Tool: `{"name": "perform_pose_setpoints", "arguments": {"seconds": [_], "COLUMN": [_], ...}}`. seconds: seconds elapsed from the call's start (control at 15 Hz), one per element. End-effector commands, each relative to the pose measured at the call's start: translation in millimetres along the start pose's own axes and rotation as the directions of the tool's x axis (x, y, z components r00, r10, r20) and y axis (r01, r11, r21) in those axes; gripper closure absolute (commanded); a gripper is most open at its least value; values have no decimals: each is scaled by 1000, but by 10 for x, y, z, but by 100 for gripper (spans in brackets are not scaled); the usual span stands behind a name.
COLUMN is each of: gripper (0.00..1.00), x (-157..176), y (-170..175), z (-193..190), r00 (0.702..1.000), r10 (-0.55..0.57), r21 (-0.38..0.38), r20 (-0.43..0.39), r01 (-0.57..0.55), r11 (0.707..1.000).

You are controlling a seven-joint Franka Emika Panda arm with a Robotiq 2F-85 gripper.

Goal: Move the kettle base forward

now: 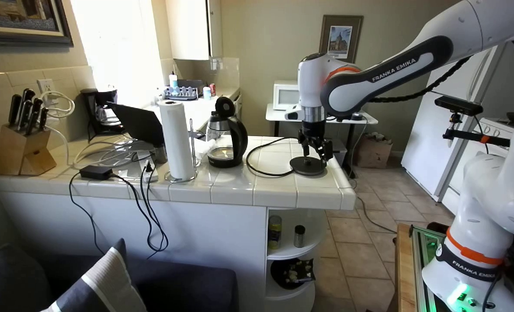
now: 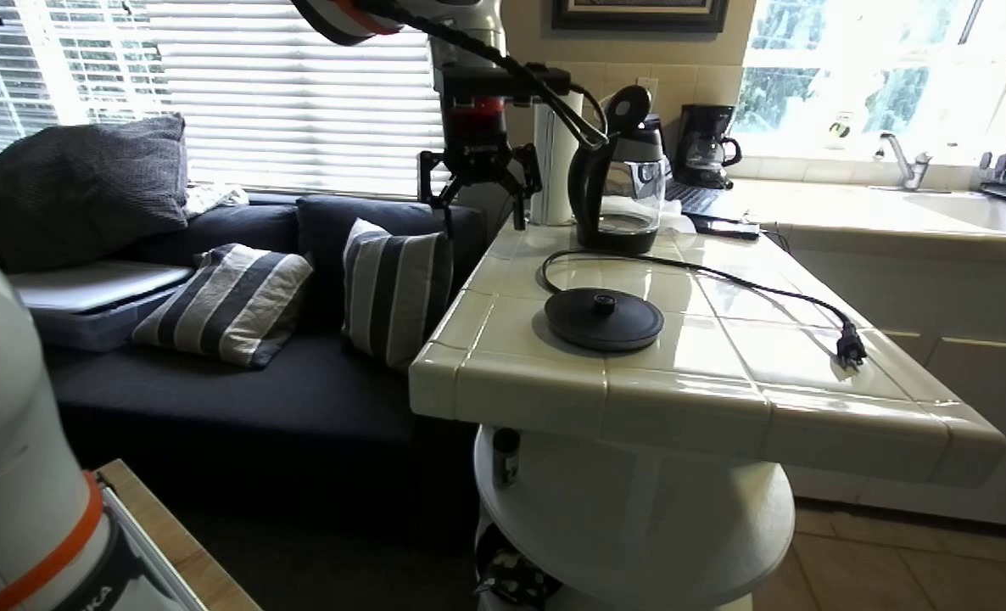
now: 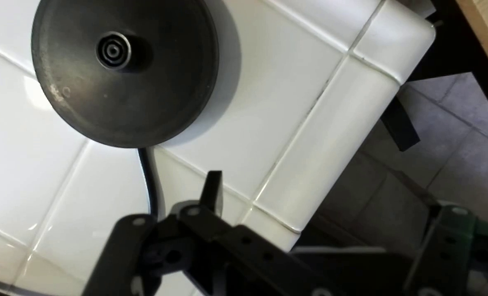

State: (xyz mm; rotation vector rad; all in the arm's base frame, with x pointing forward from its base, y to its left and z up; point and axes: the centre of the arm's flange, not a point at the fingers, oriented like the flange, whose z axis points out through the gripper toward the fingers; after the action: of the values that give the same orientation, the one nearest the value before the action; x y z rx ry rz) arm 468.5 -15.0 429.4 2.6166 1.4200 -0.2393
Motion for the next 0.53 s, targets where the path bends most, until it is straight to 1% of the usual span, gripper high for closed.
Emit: {"name": "perform_pose_setpoints", "arguments": {"seconds": [0.0,0.07,0.2,0.47], "gripper": [0,0,0,0], "x": [68,93,131,169], "y": [147,219,381,638], "z": [32,59,137,390], "r00": [999,998,996,989], "r10": [8,13,-10,-77], "r21": [5,9,-6,1], "r20": [-39,-67,-89,-129], "r01": [-7,-12,9,78], "r11": [1000,1000,1000,997]}}
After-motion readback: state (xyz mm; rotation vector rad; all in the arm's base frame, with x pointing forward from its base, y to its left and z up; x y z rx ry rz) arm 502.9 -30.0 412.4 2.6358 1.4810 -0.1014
